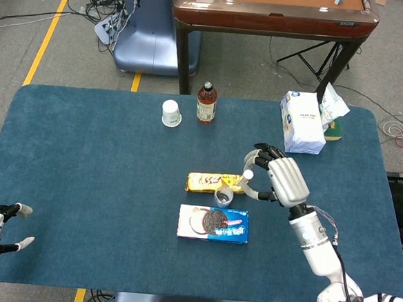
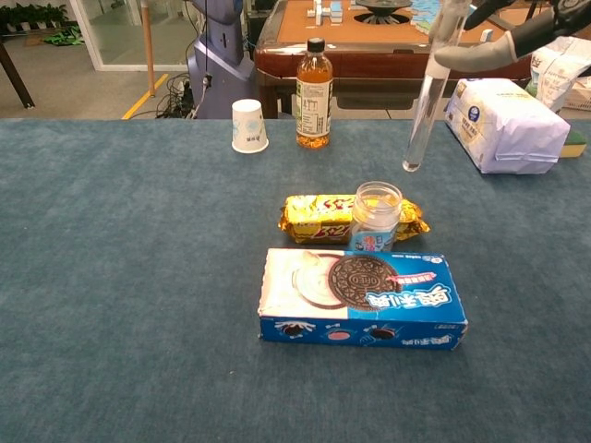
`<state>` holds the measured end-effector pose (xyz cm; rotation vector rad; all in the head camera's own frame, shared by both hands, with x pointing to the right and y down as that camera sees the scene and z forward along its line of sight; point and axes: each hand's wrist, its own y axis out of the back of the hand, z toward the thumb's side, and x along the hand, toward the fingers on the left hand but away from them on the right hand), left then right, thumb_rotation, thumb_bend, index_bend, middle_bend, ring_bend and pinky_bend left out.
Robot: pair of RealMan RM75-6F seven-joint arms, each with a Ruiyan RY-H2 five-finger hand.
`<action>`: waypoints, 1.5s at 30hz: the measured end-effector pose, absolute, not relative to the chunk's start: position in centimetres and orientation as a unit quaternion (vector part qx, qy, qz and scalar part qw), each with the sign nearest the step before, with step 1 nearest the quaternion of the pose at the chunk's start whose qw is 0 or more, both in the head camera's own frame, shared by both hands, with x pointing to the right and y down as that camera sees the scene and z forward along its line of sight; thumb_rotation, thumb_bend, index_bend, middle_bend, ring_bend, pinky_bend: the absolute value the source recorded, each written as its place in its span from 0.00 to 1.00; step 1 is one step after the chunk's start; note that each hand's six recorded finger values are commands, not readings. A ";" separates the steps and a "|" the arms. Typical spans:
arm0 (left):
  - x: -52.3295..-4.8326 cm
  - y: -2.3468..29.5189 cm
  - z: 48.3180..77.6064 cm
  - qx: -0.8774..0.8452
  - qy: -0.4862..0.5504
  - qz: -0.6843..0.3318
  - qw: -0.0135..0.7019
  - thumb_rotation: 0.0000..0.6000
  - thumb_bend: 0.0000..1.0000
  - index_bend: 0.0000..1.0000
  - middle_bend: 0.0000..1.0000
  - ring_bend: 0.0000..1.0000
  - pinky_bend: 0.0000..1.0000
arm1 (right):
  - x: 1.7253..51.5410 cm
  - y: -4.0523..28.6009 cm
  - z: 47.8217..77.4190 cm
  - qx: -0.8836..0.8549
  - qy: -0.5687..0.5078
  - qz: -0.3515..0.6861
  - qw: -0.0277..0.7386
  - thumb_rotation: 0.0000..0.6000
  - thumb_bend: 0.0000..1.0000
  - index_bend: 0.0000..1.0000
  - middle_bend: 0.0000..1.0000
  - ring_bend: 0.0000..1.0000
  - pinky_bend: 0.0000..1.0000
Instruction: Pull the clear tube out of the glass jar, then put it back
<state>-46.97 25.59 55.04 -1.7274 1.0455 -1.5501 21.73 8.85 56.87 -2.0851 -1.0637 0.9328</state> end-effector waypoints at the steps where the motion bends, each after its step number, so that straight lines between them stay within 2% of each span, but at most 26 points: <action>1: -47.0 25.6 55.1 -0.649 0.393 -0.582 0.293 1.00 0.14 0.39 0.46 0.39 0.60 | 22.0 8.8 56.8 -0.786 -0.402 0.355 0.308 1.00 0.41 0.62 0.43 0.24 0.22; 3: -47.0 25.6 55.1 -0.648 0.393 -0.583 0.293 1.00 0.14 0.39 0.46 0.39 0.60 | 22.4 8.8 56.8 -0.784 -0.399 0.361 0.310 1.00 0.41 0.63 0.45 0.26 0.24; 7: -47.0 25.6 55.0 -0.649 0.393 -0.582 0.293 1.00 0.14 0.39 0.46 0.39 0.60 | 23.6 9.2 57.0 -0.779 -0.393 0.380 0.306 1.00 0.41 0.66 0.52 0.35 0.35; 9: -47.0 25.6 55.0 -0.649 0.393 -0.582 0.293 1.00 0.14 0.39 0.46 0.39 0.60 | 24.0 9.4 57.2 -0.780 -0.393 0.383 0.302 1.00 0.41 0.66 0.54 0.38 0.37; 18: -47.0 25.6 55.1 -0.649 0.391 -0.584 0.293 1.00 0.14 0.39 0.46 0.39 0.60 | 25.1 10.2 58.0 -0.800 -0.407 0.360 0.254 1.00 0.41 0.67 0.57 0.40 0.37; 28: -47.0 25.6 55.1 -0.648 0.392 -0.584 0.293 1.00 0.14 0.39 0.46 0.39 0.60 | 25.7 11.1 58.3 -0.836 -0.428 0.287 0.186 1.00 0.43 0.67 0.57 0.40 0.37; 33: -47.0 25.6 55.1 -0.648 0.390 -0.585 0.291 1.00 0.14 0.39 0.46 0.39 0.60 | 26.1 11.2 58.5 -0.825 -0.416 0.313 0.219 1.00 0.45 0.67 0.57 0.40 0.37; 40: -46.9 25.6 55.1 -0.649 0.389 -0.585 0.292 1.00 0.14 0.39 0.46 0.39 0.60 | 26.6 11.3 58.6 -0.786 -0.333 0.416 0.313 1.00 0.46 0.67 0.57 0.40 0.37; 45: -46.9 25.6 55.0 -0.649 0.390 -0.584 0.292 1.00 0.14 0.39 0.46 0.39 0.60 | 26.3 11.9 58.4 -0.774 -0.298 0.462 0.315 1.00 0.47 0.67 0.57 0.40 0.37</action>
